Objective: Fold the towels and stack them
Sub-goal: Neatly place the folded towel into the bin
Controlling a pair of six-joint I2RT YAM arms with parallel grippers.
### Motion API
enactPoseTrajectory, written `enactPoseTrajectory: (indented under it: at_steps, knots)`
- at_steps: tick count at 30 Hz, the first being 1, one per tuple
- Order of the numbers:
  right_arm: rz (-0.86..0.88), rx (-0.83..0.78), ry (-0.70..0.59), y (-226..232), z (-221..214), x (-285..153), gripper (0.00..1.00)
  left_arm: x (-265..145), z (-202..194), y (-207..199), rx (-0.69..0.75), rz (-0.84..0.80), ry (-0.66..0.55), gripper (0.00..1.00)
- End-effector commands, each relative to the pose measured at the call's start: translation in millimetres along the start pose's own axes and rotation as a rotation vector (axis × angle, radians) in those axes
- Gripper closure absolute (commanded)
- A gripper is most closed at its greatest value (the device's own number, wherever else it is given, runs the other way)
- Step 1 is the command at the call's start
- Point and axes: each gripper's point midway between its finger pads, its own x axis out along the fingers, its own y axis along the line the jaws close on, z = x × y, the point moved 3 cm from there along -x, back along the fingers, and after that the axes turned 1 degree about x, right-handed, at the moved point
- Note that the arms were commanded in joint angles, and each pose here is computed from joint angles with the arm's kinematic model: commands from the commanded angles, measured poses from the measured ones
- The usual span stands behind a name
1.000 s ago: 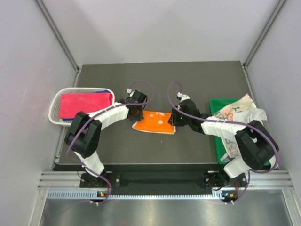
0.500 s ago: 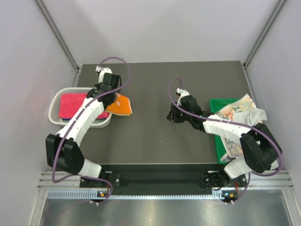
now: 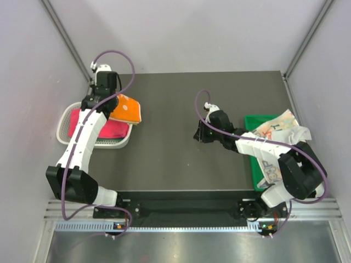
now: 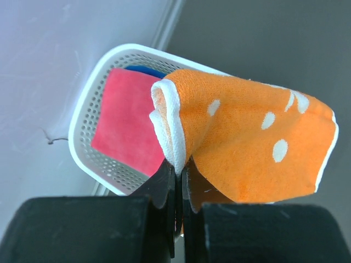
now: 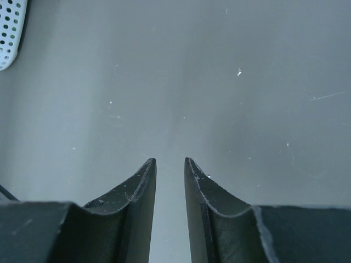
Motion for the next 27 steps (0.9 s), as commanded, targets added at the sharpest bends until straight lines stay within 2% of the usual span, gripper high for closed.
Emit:
enactPoseTrajectory:
  at_steps: [1,7,16,19,26,27]
  knots:
    - [0.048,-0.012,-0.066,17,27,-1,0.73,-14,31,30,-0.04,0.018,-0.07,1.0]
    - [0.052,-0.023,-0.056,21,28,1,0.73,-13,38,40,-0.051,0.015,-0.063,1.0]
    - [0.041,-0.041,-0.033,24,24,-2,0.73,-11,27,49,-0.066,0.007,-0.034,1.0]
    - [0.043,-0.05,-0.023,28,22,-2,0.73,-4,22,65,-0.08,0.054,-0.009,1.0]
    - [0.04,-0.089,0.024,37,10,5,0.74,22,-10,73,-0.132,0.091,0.035,1.0]
    - [0.044,-0.092,0.028,38,8,5,0.74,32,-28,76,-0.136,0.106,0.073,1.0]
